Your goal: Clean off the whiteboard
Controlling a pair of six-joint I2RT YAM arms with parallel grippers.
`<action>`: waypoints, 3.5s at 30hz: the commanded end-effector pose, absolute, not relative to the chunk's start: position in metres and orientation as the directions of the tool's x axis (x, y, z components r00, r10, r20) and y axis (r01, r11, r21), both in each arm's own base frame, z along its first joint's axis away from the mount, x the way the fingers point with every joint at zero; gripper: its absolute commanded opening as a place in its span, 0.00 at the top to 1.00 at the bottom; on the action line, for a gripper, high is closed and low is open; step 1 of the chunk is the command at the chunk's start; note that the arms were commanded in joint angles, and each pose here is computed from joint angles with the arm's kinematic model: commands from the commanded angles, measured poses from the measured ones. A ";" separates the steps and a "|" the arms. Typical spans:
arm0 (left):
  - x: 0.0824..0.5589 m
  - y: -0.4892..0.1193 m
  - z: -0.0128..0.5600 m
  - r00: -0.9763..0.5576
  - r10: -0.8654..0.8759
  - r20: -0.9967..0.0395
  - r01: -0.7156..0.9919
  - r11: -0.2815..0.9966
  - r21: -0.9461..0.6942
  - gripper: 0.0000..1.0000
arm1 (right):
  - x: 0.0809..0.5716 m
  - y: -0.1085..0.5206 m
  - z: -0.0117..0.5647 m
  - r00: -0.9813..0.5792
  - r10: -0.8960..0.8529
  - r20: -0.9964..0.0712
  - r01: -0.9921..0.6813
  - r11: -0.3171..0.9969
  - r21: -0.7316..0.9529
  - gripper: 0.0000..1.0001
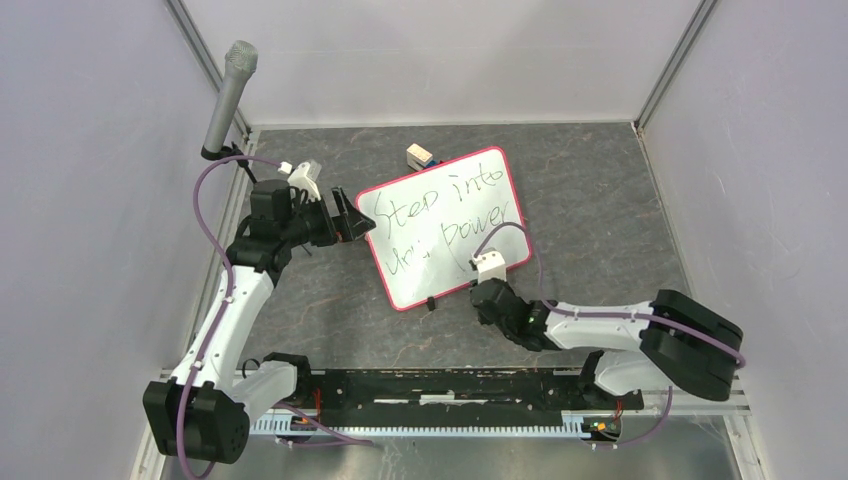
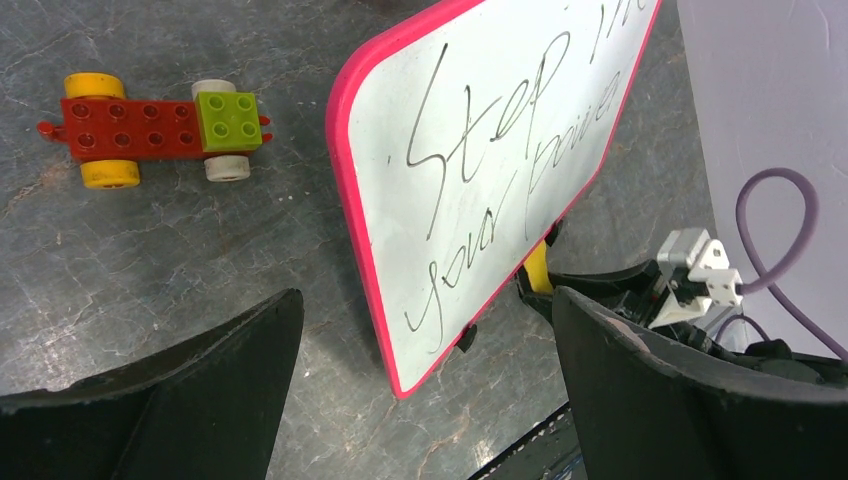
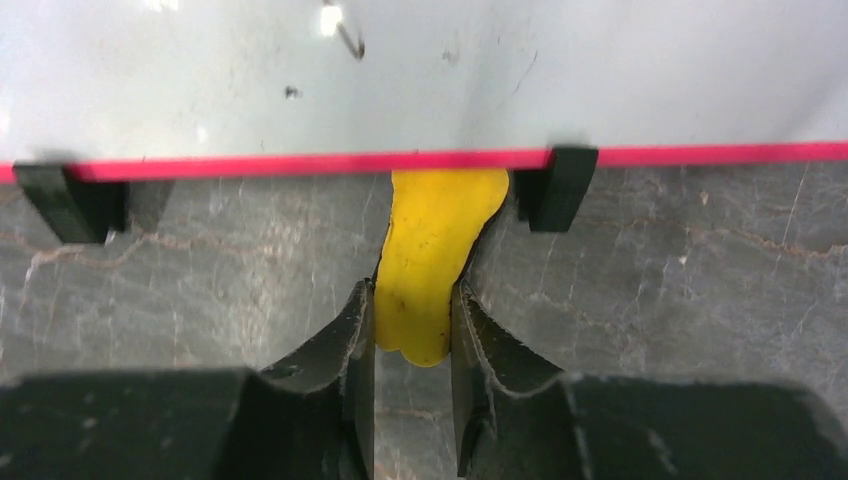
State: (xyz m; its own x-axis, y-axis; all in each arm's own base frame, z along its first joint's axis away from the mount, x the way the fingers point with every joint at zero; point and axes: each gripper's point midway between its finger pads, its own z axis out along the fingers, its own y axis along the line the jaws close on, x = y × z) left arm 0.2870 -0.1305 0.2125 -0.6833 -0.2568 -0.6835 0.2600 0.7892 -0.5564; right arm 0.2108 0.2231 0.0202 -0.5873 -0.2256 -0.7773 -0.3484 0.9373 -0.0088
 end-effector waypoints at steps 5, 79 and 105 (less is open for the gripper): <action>0.290 -0.129 0.217 -0.650 -0.224 -0.726 0.301 0.802 -0.516 0.00 | 0.149 0.216 0.003 -0.608 -0.297 -0.737 -0.493 0.868 0.057 0.76; 0.297 -0.131 0.212 -0.667 -0.271 -0.694 0.270 0.781 -0.563 0.00 | 0.186 0.236 0.031 -0.587 -0.265 -0.765 -0.339 0.939 -0.065 0.52; 0.320 -0.120 0.232 -0.571 -0.488 -0.661 0.165 0.720 -0.674 0.01 | 0.209 0.269 0.112 -0.342 -0.278 -0.898 -0.496 0.865 -0.079 0.83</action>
State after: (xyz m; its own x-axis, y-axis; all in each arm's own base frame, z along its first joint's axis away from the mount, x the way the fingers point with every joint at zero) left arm 0.3032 -0.1232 0.2017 -0.6717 -0.3466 -0.6547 0.1902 0.7735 -0.6046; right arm 0.1889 0.2410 0.0520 -0.4930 -0.3244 -0.8073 -0.4407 0.8931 -0.0898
